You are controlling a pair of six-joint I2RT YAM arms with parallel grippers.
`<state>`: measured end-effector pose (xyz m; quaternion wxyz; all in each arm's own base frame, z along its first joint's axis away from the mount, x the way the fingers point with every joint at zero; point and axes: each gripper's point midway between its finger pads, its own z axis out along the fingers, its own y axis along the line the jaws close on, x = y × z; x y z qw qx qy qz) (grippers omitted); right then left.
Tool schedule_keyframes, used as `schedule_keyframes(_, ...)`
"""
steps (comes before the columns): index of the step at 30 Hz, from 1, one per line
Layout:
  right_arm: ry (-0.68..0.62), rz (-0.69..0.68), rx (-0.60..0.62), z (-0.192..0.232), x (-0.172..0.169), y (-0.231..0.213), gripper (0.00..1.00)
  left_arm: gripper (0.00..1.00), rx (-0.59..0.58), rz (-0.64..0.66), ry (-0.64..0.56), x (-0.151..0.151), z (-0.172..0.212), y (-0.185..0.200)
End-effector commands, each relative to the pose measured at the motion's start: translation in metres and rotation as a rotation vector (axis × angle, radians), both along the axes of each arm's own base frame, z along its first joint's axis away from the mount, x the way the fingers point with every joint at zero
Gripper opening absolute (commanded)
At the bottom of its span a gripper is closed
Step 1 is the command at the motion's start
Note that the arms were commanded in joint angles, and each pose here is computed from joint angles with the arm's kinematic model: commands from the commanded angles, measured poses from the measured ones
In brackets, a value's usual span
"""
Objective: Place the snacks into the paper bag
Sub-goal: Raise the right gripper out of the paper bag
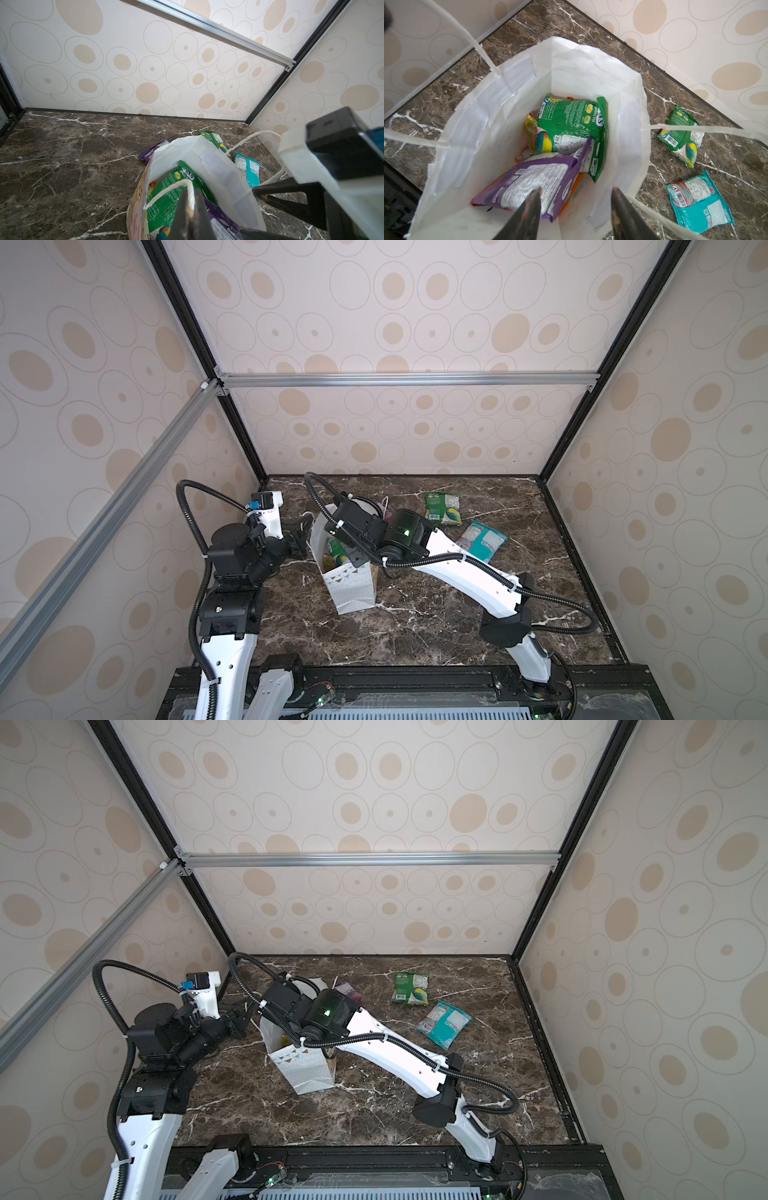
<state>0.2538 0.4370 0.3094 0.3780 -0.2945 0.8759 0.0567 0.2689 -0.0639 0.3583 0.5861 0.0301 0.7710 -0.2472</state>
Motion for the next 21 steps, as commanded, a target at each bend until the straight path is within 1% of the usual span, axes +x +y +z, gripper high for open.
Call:
schedule_keyframes(1,-0.026,0.001,0.044,0.016,-0.002,0.001,0.56,0.0,0.026,0.0,-0.05,-0.003,0.011,0.001)
schedule_keyframes(6,-0.013,-0.008,0.006,-0.001,0.002,0.004,0.55,0.0,0.037,0.002,-0.039,-0.003,0.007,0.001)
schedule_keyframes(9,0.004,-0.027,-0.013,-0.012,0.008,0.002,0.52,0.0,0.038,0.002,-0.039,-0.003,0.006,0.002)
schedule_keyframes(10,0.017,-0.034,-0.019,-0.016,0.009,0.001,0.5,0.0,0.037,0.002,-0.039,-0.004,0.006,0.001)
schedule_keyframes(13,0.06,-0.03,-0.028,-0.028,0.01,0.002,0.47,0.0,0.034,0.002,-0.045,-0.005,0.008,0.001)
schedule_keyframes(14,0.07,-0.025,-0.029,-0.03,0.008,0.003,0.44,0.0,0.035,0.003,-0.047,-0.006,0.009,0.001)
schedule_keyframes(17,0.097,-0.016,-0.026,-0.036,0.005,0.006,0.42,0.0,0.038,0.002,-0.05,-0.007,0.01,0.001)
schedule_keyframes(21,0.116,-0.017,-0.037,-0.04,0.003,0.005,0.42,0.0,0.041,0.002,-0.056,-0.008,0.012,0.001)
